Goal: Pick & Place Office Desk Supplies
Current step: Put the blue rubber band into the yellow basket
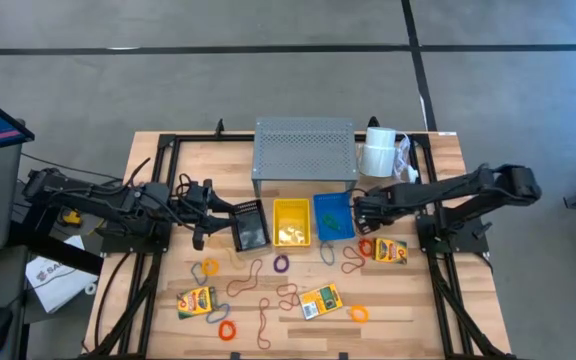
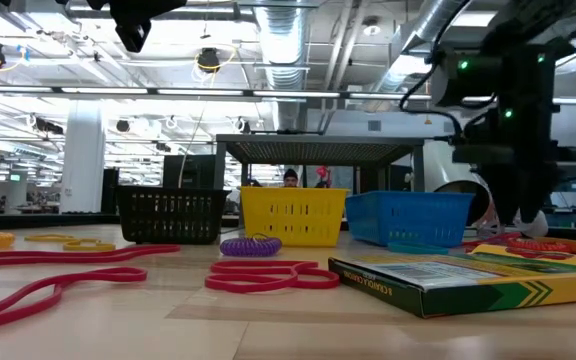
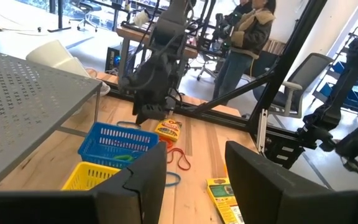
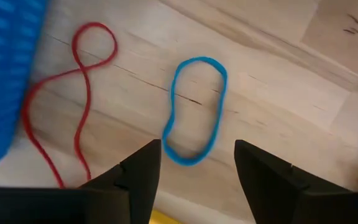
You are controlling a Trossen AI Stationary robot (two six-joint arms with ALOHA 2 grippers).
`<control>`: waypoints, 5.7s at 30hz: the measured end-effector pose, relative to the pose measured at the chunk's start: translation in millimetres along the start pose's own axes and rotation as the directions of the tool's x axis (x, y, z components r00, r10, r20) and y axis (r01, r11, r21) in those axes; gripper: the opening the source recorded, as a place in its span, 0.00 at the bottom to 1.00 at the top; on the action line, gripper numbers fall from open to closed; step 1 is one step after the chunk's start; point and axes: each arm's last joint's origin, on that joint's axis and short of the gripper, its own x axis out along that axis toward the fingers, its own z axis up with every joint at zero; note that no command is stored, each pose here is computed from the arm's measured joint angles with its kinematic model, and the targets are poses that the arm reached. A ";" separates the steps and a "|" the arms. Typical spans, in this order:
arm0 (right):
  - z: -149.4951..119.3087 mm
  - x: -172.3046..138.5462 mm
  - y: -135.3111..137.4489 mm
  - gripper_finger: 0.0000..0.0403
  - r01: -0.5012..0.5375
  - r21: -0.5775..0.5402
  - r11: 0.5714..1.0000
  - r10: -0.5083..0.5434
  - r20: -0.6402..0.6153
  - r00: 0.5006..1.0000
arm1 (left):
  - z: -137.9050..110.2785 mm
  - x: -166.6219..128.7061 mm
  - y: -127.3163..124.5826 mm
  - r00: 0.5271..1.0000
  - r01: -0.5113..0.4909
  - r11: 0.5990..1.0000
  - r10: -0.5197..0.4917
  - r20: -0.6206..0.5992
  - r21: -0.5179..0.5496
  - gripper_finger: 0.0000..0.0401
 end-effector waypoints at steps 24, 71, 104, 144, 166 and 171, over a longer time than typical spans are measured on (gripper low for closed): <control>8.7 21.3 13.0 0.40 0.038 -0.043 0.998 -0.040 -0.050 0.998 | -0.2 0.1 -0.4 1.000 0.013 1.000 -0.013 -0.005 0.000 0.40; 4.9 -57.4 -24.2 0.00 -0.192 0.011 0.981 0.190 0.089 0.978 | -0.2 0.0 -1.0 0.999 0.033 0.999 -0.033 -0.010 -0.001 0.40; 23.6 -105.8 66.1 0.00 -0.735 -0.184 0.653 0.738 0.372 0.563 | 0.3 0.0 -1.1 0.999 0.035 0.999 -0.035 -0.003 -0.002 0.40; 63.0 -47.8 189.8 0.00 -0.458 -0.362 0.812 0.523 0.101 0.846 | 0.8 0.1 -1.3 0.999 0.037 0.999 -0.037 0.004 -0.003 0.40; 65.6 -47.1 188.4 0.02 -0.452 -0.360 0.816 0.517 0.106 0.849 | 0.9 0.0 -1.3 0.999 0.037 0.999 -0.037 0.005 -0.004 0.40; 67.3 -46.7 187.6 0.15 -0.451 -0.355 0.819 0.516 0.109 0.850 | 0.8 0.0 -1.3 0.999 0.037 0.999 -0.037 0.004 -0.003 0.40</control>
